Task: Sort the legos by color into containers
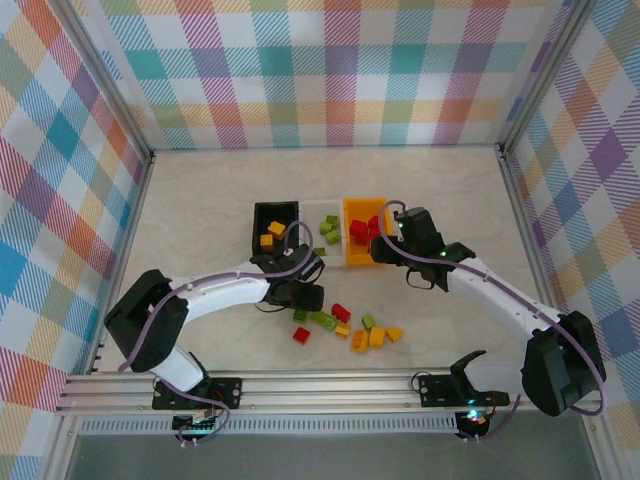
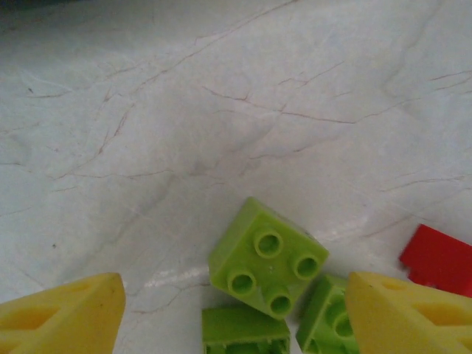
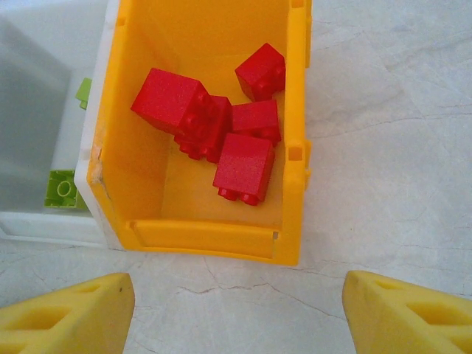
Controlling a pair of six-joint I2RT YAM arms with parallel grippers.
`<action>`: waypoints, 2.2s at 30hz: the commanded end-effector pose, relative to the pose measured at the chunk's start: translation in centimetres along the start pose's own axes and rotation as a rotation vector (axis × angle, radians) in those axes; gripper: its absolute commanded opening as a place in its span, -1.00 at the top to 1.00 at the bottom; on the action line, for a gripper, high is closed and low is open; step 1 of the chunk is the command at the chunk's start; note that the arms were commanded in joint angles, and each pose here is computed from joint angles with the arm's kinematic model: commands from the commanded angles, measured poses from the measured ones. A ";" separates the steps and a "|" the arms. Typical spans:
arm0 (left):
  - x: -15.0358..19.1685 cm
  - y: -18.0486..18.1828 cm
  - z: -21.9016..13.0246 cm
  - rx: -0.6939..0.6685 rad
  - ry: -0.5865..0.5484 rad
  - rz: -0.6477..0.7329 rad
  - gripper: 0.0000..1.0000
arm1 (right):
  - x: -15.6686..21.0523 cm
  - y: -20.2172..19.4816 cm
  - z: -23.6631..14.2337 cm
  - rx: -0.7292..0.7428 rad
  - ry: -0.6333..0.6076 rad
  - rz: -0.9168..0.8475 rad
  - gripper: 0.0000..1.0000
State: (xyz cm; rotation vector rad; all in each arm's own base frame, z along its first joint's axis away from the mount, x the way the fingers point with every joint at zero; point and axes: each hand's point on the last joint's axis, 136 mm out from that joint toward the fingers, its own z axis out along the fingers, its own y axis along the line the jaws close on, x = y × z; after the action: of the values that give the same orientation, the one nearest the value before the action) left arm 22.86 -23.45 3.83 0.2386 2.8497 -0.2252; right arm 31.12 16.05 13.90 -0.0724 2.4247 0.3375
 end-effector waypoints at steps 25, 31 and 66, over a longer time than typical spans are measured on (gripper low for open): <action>-2.1 -0.6 -0.9 -0.023 -0.056 0.021 0.37 | -0.3 -0.2 -0.6 -0.008 -0.028 0.015 -0.50; -5.6 -2.2 -6.2 0.038 -0.183 0.010 0.34 | -0.1 -0.3 -0.4 -0.010 -0.026 0.022 -0.50; -14.4 -6.1 -10.6 0.200 -0.328 -0.092 -1.00 | 7.3 2.6 -1.7 -0.212 0.222 -0.012 -0.39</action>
State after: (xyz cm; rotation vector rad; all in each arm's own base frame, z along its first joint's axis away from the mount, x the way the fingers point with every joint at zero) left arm 34.64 -29.61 18.58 0.0918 2.5126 -0.4669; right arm 27.29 17.03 12.51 -0.1502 2.5010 0.4959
